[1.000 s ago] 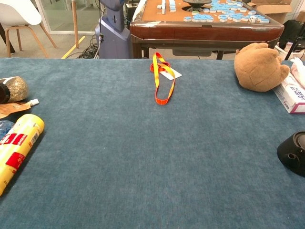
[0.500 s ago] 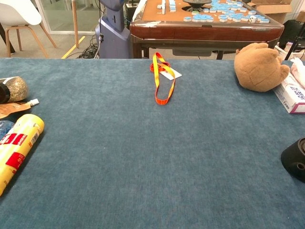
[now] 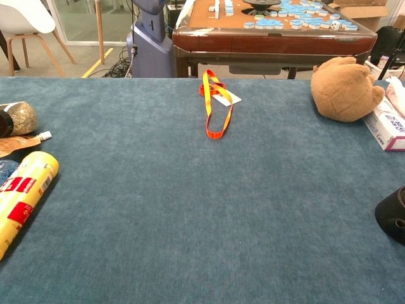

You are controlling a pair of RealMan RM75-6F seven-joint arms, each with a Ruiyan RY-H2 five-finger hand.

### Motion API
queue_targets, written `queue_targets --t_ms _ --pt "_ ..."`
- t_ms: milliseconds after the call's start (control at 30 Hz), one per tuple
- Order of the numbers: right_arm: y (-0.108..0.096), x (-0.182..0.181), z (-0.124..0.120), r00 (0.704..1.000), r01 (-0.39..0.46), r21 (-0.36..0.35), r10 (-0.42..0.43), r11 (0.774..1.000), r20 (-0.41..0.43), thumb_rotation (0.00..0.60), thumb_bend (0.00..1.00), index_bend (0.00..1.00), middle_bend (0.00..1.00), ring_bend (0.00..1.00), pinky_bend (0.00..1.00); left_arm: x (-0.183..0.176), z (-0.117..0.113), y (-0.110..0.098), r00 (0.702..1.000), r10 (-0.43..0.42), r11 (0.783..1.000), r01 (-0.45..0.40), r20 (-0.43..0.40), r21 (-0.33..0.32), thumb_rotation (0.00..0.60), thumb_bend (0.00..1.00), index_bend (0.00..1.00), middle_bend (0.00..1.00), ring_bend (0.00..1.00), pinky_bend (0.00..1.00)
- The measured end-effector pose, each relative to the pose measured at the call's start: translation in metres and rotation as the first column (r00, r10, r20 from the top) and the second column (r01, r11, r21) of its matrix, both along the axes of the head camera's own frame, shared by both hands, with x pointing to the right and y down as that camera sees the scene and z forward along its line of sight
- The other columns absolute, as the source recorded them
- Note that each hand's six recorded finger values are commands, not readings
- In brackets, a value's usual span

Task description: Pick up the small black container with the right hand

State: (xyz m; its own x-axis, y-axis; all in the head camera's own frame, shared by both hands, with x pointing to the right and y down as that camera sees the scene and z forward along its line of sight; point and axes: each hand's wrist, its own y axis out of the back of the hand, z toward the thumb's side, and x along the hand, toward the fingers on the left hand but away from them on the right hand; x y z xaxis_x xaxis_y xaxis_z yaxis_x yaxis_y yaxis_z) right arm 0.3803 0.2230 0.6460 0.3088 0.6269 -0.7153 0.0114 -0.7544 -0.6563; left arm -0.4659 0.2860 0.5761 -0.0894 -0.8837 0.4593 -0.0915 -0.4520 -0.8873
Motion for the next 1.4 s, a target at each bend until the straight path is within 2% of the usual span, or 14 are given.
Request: queue_targets --t_ms 200,433,567,800,900,1000,1133,1400 --pt "-0.014 -0.004 -0.004 0.998 -0.036 0.006 0.036 0.999 0.043 0.600 0.05 0.86 0.89 0.76 0.16 0.002 0.001 0.000 1.000 0.006 1.000 -0.006 0.002 -0.007 0.600 0.25 0.26 0.38 0.39 0.33" --pt "-0.020 -0.004 -0.002 0.992 -0.094 -0.026 0.096 0.995 0.085 0.600 0.05 0.90 0.92 0.80 0.19 0.004 0.002 -0.002 1.000 0.013 1.000 -0.013 0.002 -0.012 0.600 0.25 0.26 0.38 0.39 0.33" --pt "-0.022 -0.004 0.000 0.980 -0.147 -0.070 0.155 0.987 0.124 0.600 0.05 0.91 0.94 0.82 0.20 0.006 0.002 -0.003 1.000 0.018 1.000 -0.018 0.003 -0.014 0.600 0.25 0.26 0.38 0.39 0.33" --pt "-0.028 -0.007 0.003 0.946 -0.229 -0.181 0.263 0.956 0.190 0.600 0.04 0.92 0.97 0.84 0.21 0.007 0.001 -0.004 1.000 0.022 1.000 -0.022 0.006 -0.017 0.600 0.25 0.26 0.38 0.39 0.33" --pt "-0.036 -0.008 0.000 0.935 -0.244 -0.195 0.284 0.950 0.213 0.600 0.04 0.93 0.98 0.85 0.22 0.008 0.001 -0.004 1.000 0.023 1.000 -0.023 0.006 -0.016 0.600 0.25 0.26 0.38 0.39 0.33" --pt "-0.043 -0.008 -0.004 0.936 -0.240 -0.181 0.277 0.954 0.218 0.600 0.04 0.94 0.99 0.86 0.23 0.009 0.001 -0.005 1.000 0.024 1.000 -0.024 0.005 -0.016 0.600 0.25 0.26 0.38 0.39 0.33" --pt "-0.052 -0.007 -0.009 0.952 -0.212 -0.136 0.235 0.968 0.193 0.600 0.01 0.96 1.00 0.87 0.24 0.010 0.001 -0.005 1.000 0.030 0.999 -0.030 0.002 -0.020 0.600 0.25 0.26 0.38 0.39 0.33" --pt "-0.072 -0.003 -0.023 0.992 -0.109 -0.024 0.110 0.994 0.060 0.583 0.00 0.98 1.00 0.89 0.28 0.012 0.002 -0.004 0.999 0.035 0.999 -0.035 -0.002 -0.024 0.600 0.25 0.26 0.38 0.39 0.33"
